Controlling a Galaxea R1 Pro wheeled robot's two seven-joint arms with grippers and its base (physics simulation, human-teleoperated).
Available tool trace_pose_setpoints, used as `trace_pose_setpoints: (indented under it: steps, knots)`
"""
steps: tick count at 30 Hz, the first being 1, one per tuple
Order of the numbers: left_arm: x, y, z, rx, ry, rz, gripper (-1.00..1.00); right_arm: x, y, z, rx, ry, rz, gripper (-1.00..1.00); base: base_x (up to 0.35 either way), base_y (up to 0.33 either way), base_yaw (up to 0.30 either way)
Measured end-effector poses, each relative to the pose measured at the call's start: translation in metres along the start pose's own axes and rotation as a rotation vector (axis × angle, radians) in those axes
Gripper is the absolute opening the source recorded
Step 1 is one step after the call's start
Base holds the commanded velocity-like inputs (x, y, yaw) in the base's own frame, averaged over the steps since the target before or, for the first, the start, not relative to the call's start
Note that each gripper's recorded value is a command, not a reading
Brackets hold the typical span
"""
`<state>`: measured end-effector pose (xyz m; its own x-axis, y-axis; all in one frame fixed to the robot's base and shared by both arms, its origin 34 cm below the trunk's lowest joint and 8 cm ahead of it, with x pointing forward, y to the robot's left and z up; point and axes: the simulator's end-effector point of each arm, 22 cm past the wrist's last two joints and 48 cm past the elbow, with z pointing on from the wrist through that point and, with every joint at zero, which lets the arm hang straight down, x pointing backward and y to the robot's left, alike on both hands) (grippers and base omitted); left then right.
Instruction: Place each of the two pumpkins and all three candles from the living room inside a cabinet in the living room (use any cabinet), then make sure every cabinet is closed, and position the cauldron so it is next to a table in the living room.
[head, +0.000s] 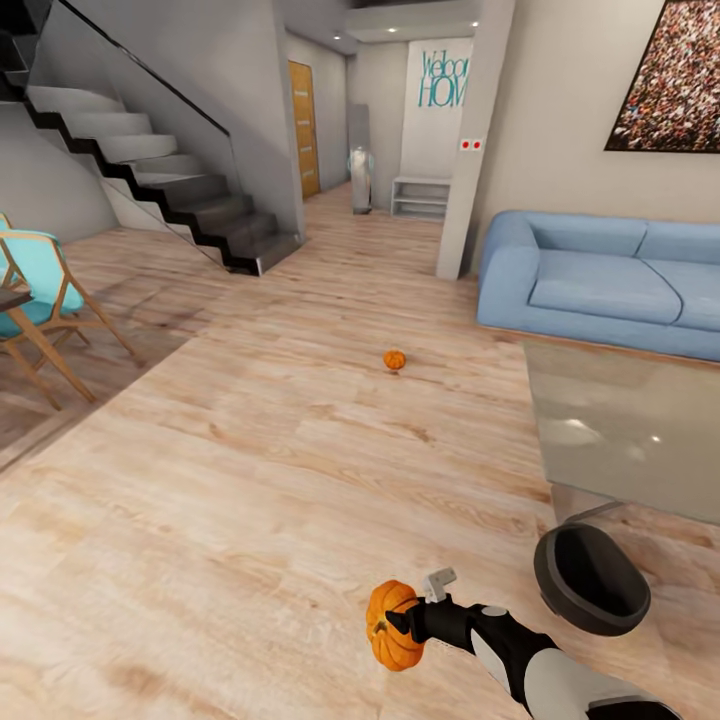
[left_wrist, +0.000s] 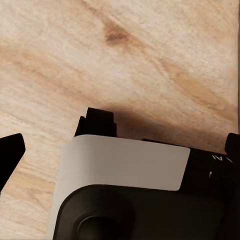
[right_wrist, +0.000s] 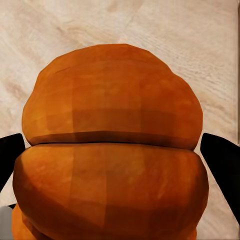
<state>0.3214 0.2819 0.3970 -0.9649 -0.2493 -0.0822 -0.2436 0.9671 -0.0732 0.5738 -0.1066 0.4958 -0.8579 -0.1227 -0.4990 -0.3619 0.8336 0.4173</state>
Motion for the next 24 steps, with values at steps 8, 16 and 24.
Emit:
trace_pose_setpoints:
  steps: [8, 16, 24]
  knots:
    - [0.0001, 0.0, 0.0, 0.0, 0.0, 0.0, 1.0, 0.0009, 0.0, 0.0, 0.0, 0.002, 0.0, -1.0, 0.329, 0.0, 0.0]
    - [0.0003, 0.0001, 0.0, 0.0, 0.0, 0.0, 1.0, 0.0052, 0.0007, -0.0001, -0.001, 0.007, 0.001, -1.0, 0.329, 0.0, 0.0]
    - [0.0003, 0.0001, 0.0, 0.0, 0.0, 0.0, 1.0, 0.0057, 0.0008, -0.0001, -0.001, 0.008, 0.002, -1.0, 0.329, 0.0, 0.0]
